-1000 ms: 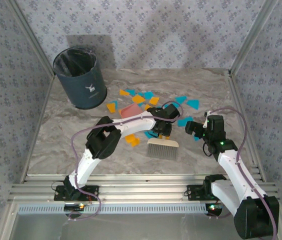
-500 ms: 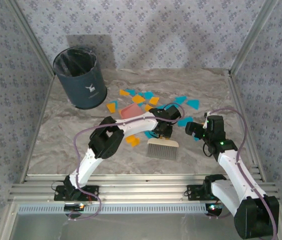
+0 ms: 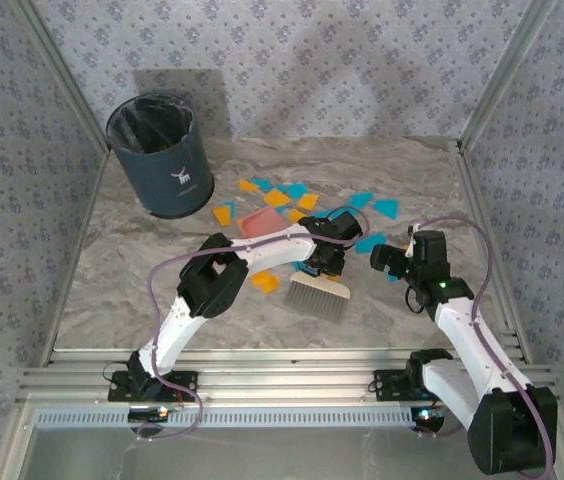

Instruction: Sweep away the paper scraps from the table

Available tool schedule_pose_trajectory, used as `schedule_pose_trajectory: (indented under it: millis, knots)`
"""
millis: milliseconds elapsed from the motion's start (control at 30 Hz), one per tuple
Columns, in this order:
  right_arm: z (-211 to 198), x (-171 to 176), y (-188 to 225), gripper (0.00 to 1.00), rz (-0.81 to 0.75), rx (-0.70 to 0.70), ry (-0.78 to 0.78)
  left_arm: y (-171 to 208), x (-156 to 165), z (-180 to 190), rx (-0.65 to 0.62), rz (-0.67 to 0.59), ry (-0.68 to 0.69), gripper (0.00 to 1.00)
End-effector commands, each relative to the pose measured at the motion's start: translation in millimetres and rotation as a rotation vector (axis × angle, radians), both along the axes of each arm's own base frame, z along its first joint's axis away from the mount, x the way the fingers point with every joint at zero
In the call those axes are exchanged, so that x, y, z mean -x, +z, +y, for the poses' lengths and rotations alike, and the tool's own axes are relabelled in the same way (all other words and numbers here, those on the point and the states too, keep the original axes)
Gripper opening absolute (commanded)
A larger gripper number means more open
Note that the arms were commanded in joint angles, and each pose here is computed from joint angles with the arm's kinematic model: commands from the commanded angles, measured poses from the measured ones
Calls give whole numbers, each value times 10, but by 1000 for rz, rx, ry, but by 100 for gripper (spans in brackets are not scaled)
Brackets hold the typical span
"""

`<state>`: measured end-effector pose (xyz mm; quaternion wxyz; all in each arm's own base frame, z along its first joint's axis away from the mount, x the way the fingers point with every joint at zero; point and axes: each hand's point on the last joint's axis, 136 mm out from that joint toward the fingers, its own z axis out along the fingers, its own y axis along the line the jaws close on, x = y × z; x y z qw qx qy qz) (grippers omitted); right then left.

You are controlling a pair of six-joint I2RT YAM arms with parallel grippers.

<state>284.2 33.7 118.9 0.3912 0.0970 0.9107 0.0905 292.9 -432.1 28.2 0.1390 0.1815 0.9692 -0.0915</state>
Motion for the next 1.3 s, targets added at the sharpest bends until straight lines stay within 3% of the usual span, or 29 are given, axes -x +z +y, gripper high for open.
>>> schedule_pose_trajectory:
  millis: [0, 300, 600, 833, 967, 1267]
  knots:
    - [-35, 28, -46, 100, 20, -10, -26, 50, 70, 12, -22, 4, -28, 24]
    - [79, 3, -28, 100, 53, -141, 2, 607, -72, -33, 36, -133, -87, 21]
    - [188, -98, 245, 100, -1, -319, 51, 1112, -154, -70, 89, -291, -224, 21]
    - [356, -180, 481, 100, -43, -442, 146, 1210, -232, 38, 157, -345, -361, 21]
    - [516, -218, 615, 97, -58, -524, 227, 1245, -292, 112, 262, -337, -403, 20]
    - [820, -326, 767, 81, -52, -626, 367, 1403, -215, 190, 350, -541, -582, 20]
